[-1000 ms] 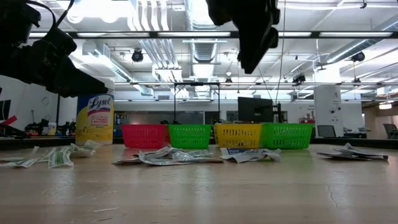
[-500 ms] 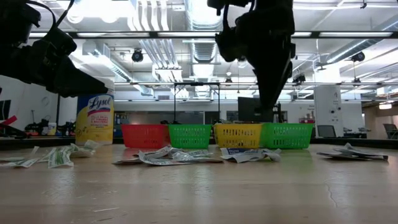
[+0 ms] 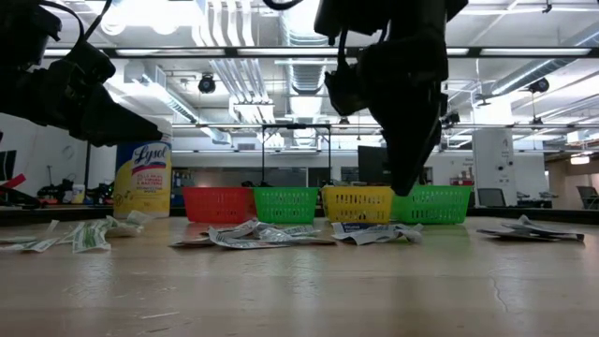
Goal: Pick & Place First Aid Supplies
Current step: Put the blue alcohol pad into the yellow bin
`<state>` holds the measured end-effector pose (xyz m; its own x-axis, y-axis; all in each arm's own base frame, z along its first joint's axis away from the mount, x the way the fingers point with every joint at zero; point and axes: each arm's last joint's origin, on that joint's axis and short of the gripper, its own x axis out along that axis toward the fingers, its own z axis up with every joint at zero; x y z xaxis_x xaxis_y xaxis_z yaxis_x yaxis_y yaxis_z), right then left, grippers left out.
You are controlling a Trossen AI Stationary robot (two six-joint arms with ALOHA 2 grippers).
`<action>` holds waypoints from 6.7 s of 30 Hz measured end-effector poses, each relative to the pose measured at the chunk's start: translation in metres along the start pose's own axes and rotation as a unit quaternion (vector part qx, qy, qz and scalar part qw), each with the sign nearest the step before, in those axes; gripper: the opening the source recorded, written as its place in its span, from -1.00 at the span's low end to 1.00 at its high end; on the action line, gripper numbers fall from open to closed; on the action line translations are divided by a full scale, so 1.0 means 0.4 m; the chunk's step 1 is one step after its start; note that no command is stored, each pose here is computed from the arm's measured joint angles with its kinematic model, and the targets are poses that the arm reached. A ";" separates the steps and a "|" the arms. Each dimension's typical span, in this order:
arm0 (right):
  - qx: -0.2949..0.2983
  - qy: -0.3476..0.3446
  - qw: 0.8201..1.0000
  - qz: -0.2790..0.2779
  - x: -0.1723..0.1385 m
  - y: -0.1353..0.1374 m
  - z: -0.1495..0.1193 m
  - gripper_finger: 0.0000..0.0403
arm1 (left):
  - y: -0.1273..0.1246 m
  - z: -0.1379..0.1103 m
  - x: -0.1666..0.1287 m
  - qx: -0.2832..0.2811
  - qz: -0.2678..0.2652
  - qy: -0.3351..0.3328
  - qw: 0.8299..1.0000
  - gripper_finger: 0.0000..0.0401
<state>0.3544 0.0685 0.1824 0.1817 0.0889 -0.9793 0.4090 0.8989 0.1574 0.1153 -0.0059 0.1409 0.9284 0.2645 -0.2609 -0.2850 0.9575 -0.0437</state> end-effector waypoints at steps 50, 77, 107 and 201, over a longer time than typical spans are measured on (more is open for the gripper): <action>0.015 0.076 0.996 -0.047 0.098 -0.031 -0.019 -0.89 | 0.000 -0.001 0.000 0.005 0.000 0.003 1.000 -0.21; 0.001 0.142 0.988 -0.053 -0.026 -0.042 0.023 -0.96 | 0.000 -0.002 0.000 0.007 0.001 0.003 1.000 -0.21; -0.022 -0.182 0.916 -0.358 -0.388 -0.172 0.246 -0.96 | 0.000 -0.002 0.000 0.007 0.000 0.003 1.000 -0.21; -0.016 -0.027 0.986 -0.163 -0.266 -0.375 0.266 -0.31 | 0.000 -0.002 0.000 0.005 0.000 0.003 1.000 -0.21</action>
<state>0.3689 -0.1215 0.2765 0.0936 -0.2287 -0.9690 0.4258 0.8889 -0.1686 0.1151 -0.0059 0.1403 0.9266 0.2646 -0.2672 -0.2834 0.9584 -0.0336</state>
